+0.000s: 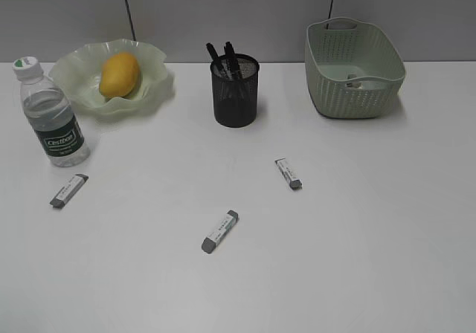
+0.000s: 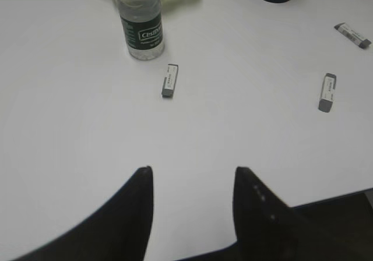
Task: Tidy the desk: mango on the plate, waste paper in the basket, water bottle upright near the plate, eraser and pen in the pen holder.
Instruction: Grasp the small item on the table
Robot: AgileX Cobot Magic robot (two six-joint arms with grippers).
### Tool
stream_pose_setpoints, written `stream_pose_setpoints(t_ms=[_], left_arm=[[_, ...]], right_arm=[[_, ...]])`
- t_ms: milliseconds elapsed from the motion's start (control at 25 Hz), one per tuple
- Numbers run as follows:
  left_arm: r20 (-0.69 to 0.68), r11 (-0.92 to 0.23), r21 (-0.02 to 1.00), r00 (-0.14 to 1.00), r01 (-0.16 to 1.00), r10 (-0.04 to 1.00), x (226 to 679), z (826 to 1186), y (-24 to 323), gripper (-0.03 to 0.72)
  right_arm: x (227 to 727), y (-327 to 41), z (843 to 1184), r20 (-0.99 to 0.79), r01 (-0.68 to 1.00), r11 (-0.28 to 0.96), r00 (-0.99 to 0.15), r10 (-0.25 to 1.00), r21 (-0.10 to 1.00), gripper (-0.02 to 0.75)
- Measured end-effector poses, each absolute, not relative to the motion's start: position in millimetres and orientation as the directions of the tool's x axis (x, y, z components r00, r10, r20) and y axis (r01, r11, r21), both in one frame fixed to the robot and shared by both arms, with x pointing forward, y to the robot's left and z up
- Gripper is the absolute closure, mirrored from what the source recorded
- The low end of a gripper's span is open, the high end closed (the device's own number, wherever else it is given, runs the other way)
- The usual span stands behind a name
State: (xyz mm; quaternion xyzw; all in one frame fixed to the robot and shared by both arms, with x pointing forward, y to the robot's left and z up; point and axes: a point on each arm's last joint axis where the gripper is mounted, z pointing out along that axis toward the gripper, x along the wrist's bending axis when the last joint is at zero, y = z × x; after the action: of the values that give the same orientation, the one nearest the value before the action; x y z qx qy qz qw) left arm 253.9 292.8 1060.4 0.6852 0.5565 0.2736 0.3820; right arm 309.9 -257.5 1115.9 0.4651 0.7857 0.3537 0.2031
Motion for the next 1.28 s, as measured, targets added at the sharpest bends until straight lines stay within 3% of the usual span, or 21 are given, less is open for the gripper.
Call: stream_pose_setpoints(t_ms=[360,800,1040,1280], left_arm=[[-0.050,-0.089,0.828,0.231,0.554,0.972,254,1060,293,0.344],[-0.050,-0.083,0.839,0.229,0.537,0.972,262,1071,291,0.327],[-0.048,-0.097,0.782,0.215,0.616,0.975,309,1079,283,0.218],[-0.050,-0.119,0.649,0.198,0.751,0.979,372,1054,271,0.204]], right_arm=[[263,-286,1094,0.015,0.547,0.288,-0.482,0.876,0.786,0.193],[259,-289,1093,0.011,0.540,0.286,-0.480,0.877,0.792,0.193],[259,-289,1093,0.008,0.539,0.287,-0.478,0.878,0.792,0.193],[259,-290,1093,0.007,0.540,0.287,-0.478,0.879,0.791,0.193]])
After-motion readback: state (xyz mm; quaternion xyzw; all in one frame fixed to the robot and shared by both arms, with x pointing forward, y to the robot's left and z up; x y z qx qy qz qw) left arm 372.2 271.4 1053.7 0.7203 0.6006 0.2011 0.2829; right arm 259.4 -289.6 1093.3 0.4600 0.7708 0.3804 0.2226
